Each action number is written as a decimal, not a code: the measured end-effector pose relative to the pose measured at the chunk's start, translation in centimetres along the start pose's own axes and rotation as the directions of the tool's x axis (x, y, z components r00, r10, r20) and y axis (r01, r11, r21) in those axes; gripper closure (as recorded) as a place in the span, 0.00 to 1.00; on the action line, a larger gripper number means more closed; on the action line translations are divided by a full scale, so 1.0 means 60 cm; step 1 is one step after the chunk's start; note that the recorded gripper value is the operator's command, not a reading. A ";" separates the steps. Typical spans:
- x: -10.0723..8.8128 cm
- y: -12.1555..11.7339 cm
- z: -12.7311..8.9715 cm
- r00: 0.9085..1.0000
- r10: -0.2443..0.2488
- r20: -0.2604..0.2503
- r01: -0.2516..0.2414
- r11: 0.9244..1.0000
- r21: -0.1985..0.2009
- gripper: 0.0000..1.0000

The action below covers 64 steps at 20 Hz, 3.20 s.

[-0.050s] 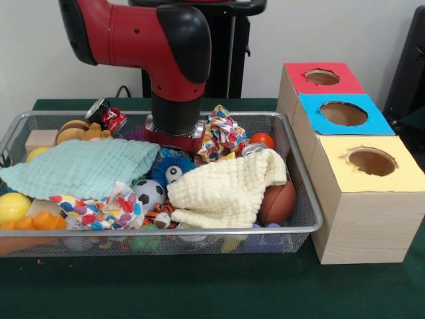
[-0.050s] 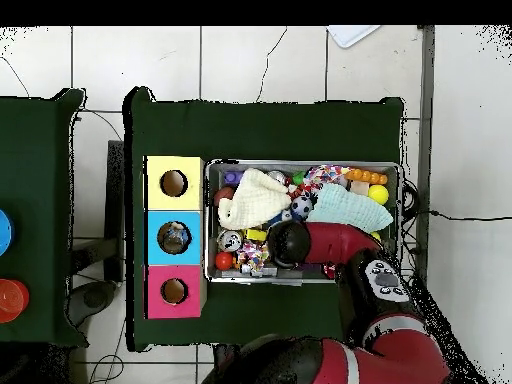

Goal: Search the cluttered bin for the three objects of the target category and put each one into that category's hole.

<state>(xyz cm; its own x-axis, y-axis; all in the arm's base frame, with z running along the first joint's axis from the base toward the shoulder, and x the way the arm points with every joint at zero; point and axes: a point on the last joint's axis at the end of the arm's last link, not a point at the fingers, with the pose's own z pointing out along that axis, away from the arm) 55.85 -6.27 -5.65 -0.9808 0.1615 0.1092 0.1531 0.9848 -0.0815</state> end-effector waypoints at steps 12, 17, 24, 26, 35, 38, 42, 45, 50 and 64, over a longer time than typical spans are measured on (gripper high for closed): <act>0.002 0.009 -0.005 1.000 -0.021 0.000 0.021 0.999 0.026 1.00; 0.005 0.015 -0.036 0.998 -0.029 -0.053 0.031 0.998 0.047 1.00; -0.012 0.022 -0.148 0.981 -0.008 -0.193 0.027 0.995 0.097 1.00; -0.020 0.019 -0.163 0.982 -0.003 -0.190 0.023 0.995 0.101 1.00; -0.101 0.010 -0.238 0.997 0.018 -0.070 -0.011 0.994 0.110 1.00; -0.124 0.025 -0.264 0.999 0.019 -0.040 -0.015 0.994 0.105 1.00; -0.147 0.068 -0.297 1.000 0.001 -0.024 0.001 0.995 0.104 1.00; -0.163 0.122 -0.333 0.999 -0.017 -0.034 0.020 0.995 0.096 1.00; -0.183 0.189 -0.396 0.997 -0.020 -0.072 0.024 0.998 0.065 1.00; -0.264 0.295 -0.476 1.000 0.000 -0.008 -0.001 1.000 -0.020 1.00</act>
<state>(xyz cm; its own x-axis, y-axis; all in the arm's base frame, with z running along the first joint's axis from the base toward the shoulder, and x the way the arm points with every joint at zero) 77.55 10.41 19.45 -0.9798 0.1625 0.1169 0.1562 0.9858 -0.0614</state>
